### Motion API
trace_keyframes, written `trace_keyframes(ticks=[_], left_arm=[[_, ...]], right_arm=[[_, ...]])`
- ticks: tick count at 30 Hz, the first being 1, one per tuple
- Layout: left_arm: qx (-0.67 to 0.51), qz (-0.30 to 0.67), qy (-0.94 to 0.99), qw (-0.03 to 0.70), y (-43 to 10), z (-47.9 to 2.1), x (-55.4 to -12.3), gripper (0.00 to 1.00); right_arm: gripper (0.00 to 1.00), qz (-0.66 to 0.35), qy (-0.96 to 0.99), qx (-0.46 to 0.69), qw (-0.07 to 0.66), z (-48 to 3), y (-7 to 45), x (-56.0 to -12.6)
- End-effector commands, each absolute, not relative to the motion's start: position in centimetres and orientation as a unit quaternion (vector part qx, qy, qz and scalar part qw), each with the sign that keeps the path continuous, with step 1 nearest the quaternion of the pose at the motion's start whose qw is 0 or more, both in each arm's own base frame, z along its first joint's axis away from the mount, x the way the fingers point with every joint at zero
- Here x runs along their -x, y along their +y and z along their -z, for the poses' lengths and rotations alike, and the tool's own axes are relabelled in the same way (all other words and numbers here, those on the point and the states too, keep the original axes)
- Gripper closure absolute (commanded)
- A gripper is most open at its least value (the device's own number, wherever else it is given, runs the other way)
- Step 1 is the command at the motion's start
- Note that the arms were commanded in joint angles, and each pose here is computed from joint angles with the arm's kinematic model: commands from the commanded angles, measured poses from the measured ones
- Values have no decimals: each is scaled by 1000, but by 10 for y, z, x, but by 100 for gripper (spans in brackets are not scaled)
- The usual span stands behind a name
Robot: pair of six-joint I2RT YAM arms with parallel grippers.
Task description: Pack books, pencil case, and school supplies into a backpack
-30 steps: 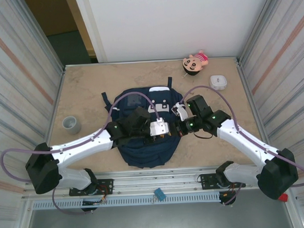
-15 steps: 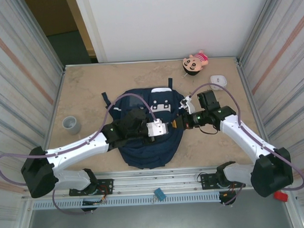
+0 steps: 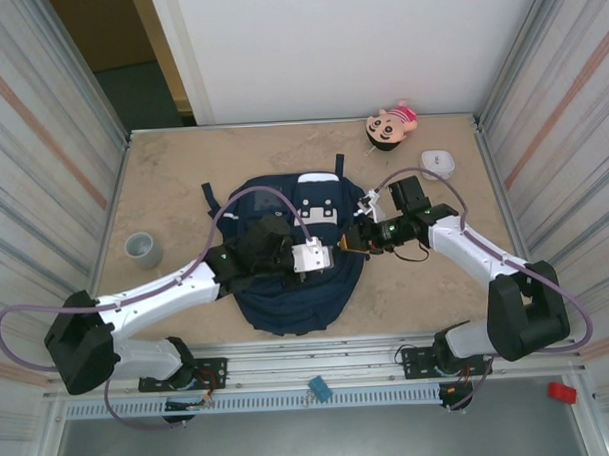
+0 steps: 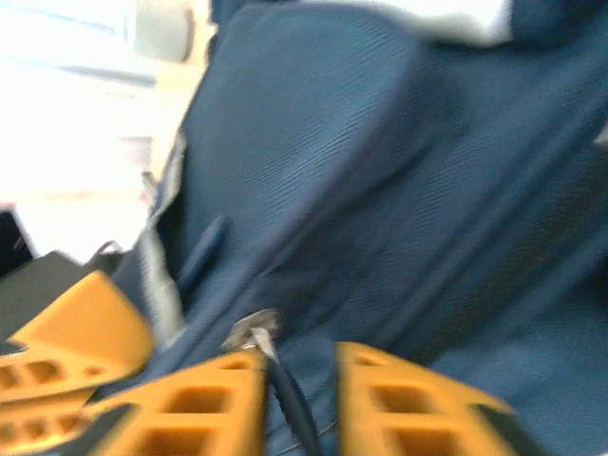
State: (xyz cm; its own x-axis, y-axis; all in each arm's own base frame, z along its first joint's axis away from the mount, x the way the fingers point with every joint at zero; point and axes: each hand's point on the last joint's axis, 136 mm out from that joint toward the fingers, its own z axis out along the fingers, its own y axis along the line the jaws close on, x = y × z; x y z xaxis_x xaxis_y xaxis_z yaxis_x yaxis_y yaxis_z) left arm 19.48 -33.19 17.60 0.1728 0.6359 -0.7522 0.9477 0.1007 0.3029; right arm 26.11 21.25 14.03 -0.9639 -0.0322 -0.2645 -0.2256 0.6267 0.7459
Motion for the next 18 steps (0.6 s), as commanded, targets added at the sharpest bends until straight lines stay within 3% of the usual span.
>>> trace_keyframes(ticks=[1,4,6,9,14,18], left_arm=[[-594,211,644,432,-329,-198,-188,48],[-488,174,714,471,-308,-218,-220,32],[-404,158,760,484,-286,-231,-239,25],[-279,143,815,487,-245,-239,-260,21],[-85,117,880,452,-175,-223,-269,16],[-43,125,906,403,-160,-182,-255,16]], right_arm=[[47,-344,910,27,231,-169,177,-306],[30,-310,912,20,268,-200,167,-304],[14,-271,918,17,289,-214,163,-303],[1,-230,927,41,292,-223,174,-296],[1,-215,938,60,265,-202,203,-283],[1,-208,955,61,203,-151,217,-264]])
